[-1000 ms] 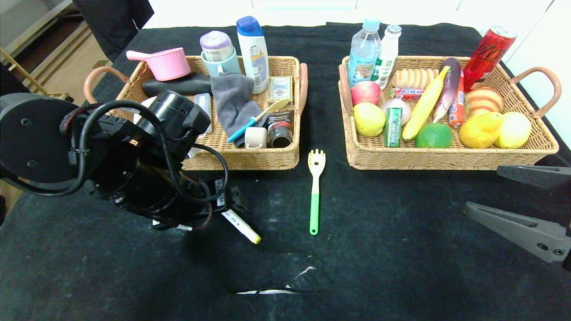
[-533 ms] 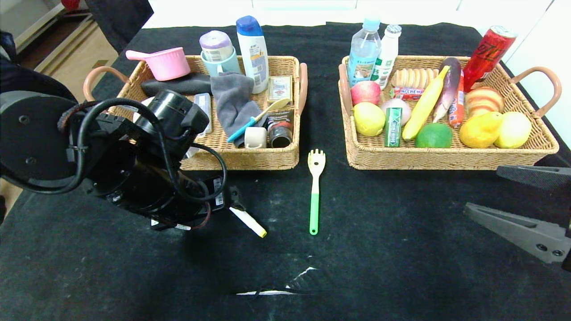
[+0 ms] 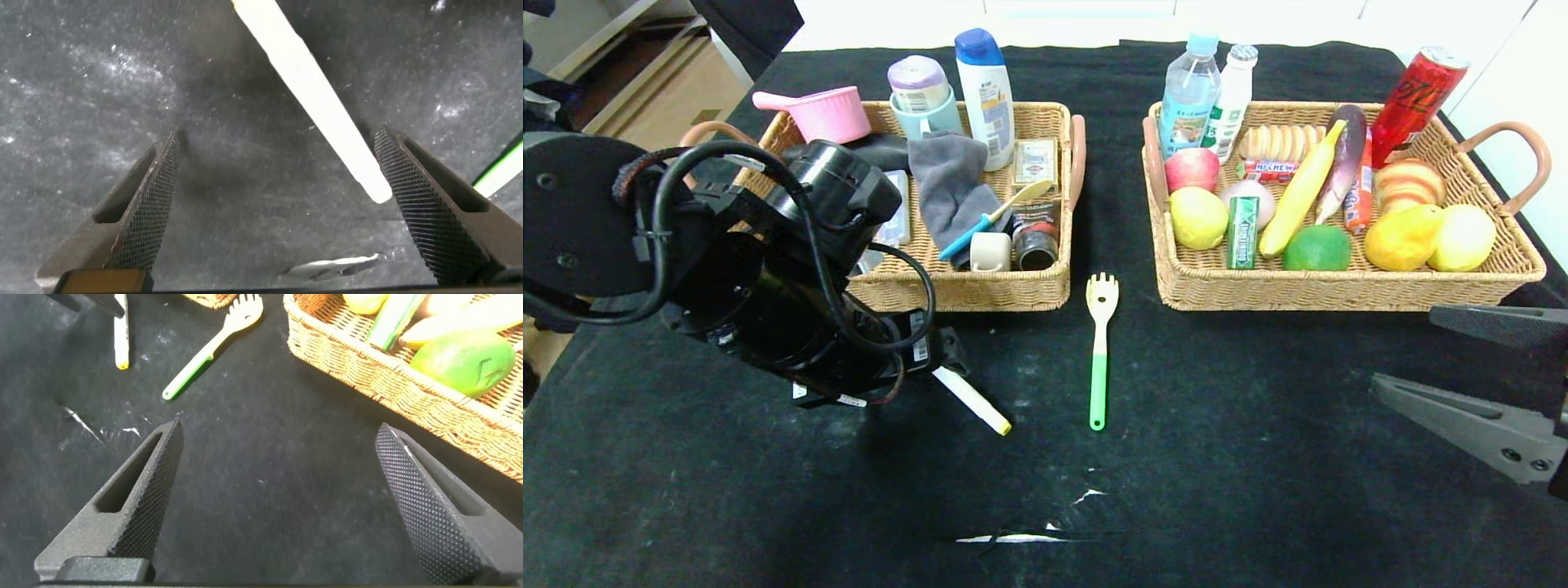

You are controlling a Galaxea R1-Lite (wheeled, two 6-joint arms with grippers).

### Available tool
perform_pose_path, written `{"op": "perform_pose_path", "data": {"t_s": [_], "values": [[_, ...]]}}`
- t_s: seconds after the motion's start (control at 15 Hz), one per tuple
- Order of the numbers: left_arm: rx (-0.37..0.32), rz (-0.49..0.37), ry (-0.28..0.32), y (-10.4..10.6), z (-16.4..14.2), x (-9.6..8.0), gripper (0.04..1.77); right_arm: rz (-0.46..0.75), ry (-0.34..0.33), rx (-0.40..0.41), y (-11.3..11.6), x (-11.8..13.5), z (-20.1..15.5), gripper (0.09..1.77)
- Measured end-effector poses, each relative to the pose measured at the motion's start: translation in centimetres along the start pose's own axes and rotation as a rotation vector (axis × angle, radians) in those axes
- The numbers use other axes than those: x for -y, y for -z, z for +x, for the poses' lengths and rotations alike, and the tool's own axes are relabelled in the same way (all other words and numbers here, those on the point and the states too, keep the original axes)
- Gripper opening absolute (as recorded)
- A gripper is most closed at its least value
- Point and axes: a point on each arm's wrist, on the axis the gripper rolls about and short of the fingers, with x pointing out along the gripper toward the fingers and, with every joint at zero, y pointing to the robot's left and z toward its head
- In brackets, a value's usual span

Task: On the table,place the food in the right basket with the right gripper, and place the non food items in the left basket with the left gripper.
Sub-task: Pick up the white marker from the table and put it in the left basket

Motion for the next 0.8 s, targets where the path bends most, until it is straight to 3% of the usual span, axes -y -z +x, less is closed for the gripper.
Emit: {"op": "perform_pose_path", "data": {"t_s": [0.8], "values": [[-0.014, 0.007, -0.007, -0.8, 1.9, 1.5, 1.72, 0.002, -0.005, -0.008, 0.2, -0.1, 0.1, 1.71]]}}
